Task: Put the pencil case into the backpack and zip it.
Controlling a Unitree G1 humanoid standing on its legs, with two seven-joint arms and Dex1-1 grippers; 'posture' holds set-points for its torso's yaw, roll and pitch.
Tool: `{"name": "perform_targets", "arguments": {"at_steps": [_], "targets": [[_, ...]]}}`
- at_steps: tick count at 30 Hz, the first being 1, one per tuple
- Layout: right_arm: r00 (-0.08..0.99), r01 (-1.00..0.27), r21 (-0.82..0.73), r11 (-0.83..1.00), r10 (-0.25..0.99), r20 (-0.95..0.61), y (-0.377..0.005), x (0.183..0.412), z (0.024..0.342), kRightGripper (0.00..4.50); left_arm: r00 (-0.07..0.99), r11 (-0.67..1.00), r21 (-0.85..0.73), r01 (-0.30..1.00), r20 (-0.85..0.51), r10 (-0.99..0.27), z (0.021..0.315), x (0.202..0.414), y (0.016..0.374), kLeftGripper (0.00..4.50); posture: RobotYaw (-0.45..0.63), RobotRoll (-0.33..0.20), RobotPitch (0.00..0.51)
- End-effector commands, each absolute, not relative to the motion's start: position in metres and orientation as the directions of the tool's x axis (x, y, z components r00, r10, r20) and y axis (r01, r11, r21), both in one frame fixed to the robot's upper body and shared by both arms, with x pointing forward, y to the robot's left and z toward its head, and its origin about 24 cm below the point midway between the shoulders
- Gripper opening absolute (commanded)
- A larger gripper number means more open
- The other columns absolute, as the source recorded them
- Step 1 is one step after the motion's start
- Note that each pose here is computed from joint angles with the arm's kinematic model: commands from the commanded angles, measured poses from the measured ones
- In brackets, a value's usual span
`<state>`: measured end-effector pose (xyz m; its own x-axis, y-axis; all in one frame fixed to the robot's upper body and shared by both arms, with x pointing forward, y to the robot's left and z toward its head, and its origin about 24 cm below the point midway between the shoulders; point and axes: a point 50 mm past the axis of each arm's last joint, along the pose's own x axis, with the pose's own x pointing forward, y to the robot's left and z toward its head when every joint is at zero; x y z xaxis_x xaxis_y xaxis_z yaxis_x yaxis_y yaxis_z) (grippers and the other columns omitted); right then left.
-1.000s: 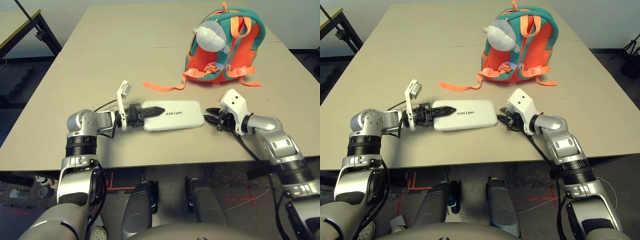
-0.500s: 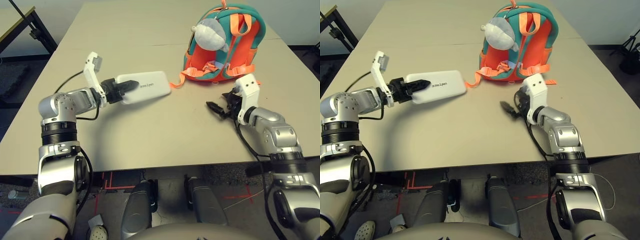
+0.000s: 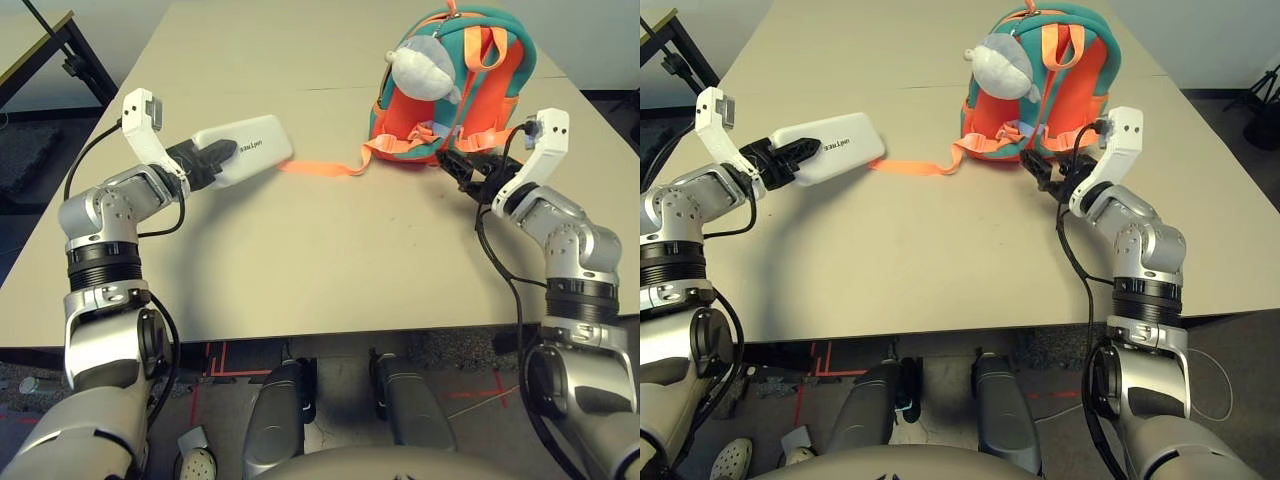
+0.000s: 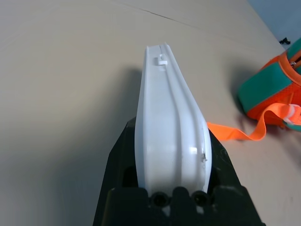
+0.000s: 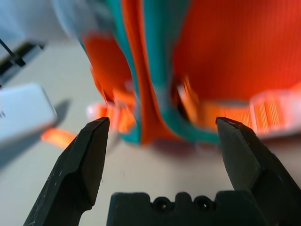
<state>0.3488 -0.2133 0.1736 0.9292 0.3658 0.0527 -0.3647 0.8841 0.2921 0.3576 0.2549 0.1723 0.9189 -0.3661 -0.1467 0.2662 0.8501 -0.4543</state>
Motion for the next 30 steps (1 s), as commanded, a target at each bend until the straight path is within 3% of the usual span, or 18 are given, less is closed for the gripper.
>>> {"name": "perform_targets", "arguments": {"at_steps": [1,17,27,30], "targets": [[0.934,-0.356,0.302,0.884,0.347,0.086,-0.210,0.356,0.176,4.50,0.932,0.857,-0.434,0.277,-0.094,-0.349,0.185,0.363,0.253,1.19,-0.15,0.000,0.156],[0.943,-0.330,0.189,0.925,0.316,0.099,-0.189,0.391,0.168,4.50,0.931,0.857,-0.426,0.289,-0.083,-0.355,0.182,0.367,0.248,1.19,-0.12,0.000,0.136],[0.942,-0.332,0.175,0.927,0.318,0.105,-0.189,0.393,0.166,0.94,0.928,0.857,-0.421,0.297,-0.084,-0.363,0.179,0.368,0.247,1.19,-0.13,0.000,0.133],[0.941,-0.334,0.170,0.927,0.320,0.107,-0.189,0.392,0.166,0.75,0.926,0.856,-0.419,0.302,-0.085,-0.368,0.178,0.369,0.245,1.19,-0.13,0.000,0.133]]}}
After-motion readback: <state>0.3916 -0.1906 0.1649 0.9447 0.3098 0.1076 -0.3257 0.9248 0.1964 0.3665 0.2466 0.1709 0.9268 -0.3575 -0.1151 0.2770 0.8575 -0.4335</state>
